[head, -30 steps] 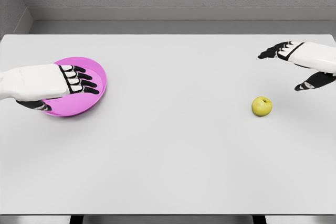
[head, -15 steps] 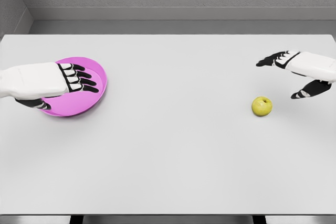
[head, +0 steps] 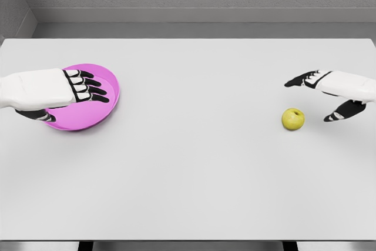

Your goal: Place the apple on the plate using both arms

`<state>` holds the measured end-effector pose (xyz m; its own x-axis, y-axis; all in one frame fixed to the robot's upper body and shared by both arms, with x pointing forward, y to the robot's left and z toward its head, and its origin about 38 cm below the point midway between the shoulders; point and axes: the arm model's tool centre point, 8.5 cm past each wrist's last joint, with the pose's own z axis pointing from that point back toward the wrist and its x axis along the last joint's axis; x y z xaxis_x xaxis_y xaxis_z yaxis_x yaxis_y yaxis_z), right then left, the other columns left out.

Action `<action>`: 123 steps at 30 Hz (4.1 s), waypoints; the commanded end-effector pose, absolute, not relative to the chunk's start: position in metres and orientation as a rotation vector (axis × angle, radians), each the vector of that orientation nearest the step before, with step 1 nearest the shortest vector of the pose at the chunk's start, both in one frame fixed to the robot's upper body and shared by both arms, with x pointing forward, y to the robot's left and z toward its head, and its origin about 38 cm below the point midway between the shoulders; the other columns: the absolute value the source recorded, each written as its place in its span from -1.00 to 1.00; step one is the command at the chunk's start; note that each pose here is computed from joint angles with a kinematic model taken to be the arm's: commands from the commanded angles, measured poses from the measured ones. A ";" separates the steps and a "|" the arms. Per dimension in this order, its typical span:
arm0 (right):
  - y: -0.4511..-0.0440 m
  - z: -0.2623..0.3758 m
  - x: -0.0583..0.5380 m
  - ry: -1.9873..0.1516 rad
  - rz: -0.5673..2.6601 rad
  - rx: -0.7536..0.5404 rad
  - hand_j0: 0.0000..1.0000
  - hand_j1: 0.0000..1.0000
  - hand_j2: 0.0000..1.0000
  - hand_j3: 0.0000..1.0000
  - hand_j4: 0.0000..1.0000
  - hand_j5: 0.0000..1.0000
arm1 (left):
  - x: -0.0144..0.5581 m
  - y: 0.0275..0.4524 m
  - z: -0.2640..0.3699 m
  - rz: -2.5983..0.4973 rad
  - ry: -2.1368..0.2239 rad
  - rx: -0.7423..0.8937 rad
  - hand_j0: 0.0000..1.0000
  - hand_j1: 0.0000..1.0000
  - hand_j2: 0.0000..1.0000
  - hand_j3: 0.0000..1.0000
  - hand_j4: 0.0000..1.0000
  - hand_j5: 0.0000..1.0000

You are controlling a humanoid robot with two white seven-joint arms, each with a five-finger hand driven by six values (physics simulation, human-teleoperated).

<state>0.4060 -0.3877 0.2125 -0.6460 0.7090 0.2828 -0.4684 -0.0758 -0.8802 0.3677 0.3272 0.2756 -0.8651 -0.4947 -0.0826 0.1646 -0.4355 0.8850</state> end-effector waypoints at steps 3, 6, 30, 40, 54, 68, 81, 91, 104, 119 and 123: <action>-0.382 0.206 0.406 -1.379 1.828 -0.253 1.00 1.00 1.00 1.00 1.00 1.00 | 0.368 0.327 0.276 -2.317 -1.382 0.467 1.00 1.00 1.00 1.00 1.00 1.00; -0.377 0.203 0.407 -1.395 1.819 -0.238 1.00 1.00 1.00 1.00 1.00 1.00 | 0.368 0.327 0.276 -2.317 -1.382 0.467 1.00 1.00 1.00 1.00 1.00 1.00; -0.381 0.165 0.410 -1.368 1.700 -0.128 1.00 1.00 1.00 1.00 1.00 1.00 | 0.369 0.331 0.280 -2.313 -1.379 0.488 1.00 1.00 1.00 1.00 1.00 1.00; -0.382 0.153 0.415 -1.364 1.651 -0.113 1.00 1.00 1.00 1.00 1.00 1.00 | 0.369 0.331 0.280 -2.314 -1.377 0.488 1.00 1.00 1.00 1.00 1.00 1.00; -0.378 0.148 0.415 -1.355 1.662 -0.104 1.00 1.00 1.00 1.00 1.00 1.00 | 0.369 0.330 0.280 -2.315 -1.377 0.487 1.00 1.00 1.00 1.00 1.00 1.00; -0.381 0.145 0.416 -1.326 1.678 -0.116 0.87 0.87 0.87 0.87 0.87 0.87 | 0.369 0.331 0.280 -2.315 -1.373 0.489 1.00 1.00 1.00 1.00 1.00 1.00; -0.380 0.142 0.416 -1.312 1.693 -0.119 0.61 0.61 0.61 0.61 0.61 0.61 | 0.369 0.333 0.281 -2.314 -1.368 0.494 1.00 1.00 1.00 1.00 1.00 1.00; -0.379 0.140 0.415 -1.297 1.713 -0.128 0.48 0.48 0.48 0.48 0.48 0.48 | 0.369 0.334 0.282 -2.313 -1.367 0.496 1.00 1.00 1.00 1.00 1.00 1.00; -0.380 0.140 0.415 -1.298 1.710 -0.129 0.23 0.23 0.23 0.23 0.23 0.23 | 0.370 0.334 0.282 -2.311 -1.367 0.499 1.00 1.00 1.00 1.00 1.00 1.00; -0.379 0.147 0.419 -1.316 1.708 -0.139 0.11 0.11 0.11 0.11 0.11 0.11 | 0.375 0.343 0.287 -2.285 -1.359 0.532 1.00 1.00 1.00 1.00 1.00 1.00; -0.375 0.151 0.422 -1.336 1.706 -0.139 0.10 0.10 0.10 0.10 0.10 0.10 | 0.375 0.343 0.287 -2.284 -1.360 0.534 1.00 1.00 1.00 1.00 1.00 1.00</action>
<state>0.4222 -0.3759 0.1514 -0.5605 0.7137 0.4200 -0.5854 0.0172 -0.8105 0.3747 0.3427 0.2863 -0.8370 -0.5361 -0.1098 0.1611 -0.4332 0.8868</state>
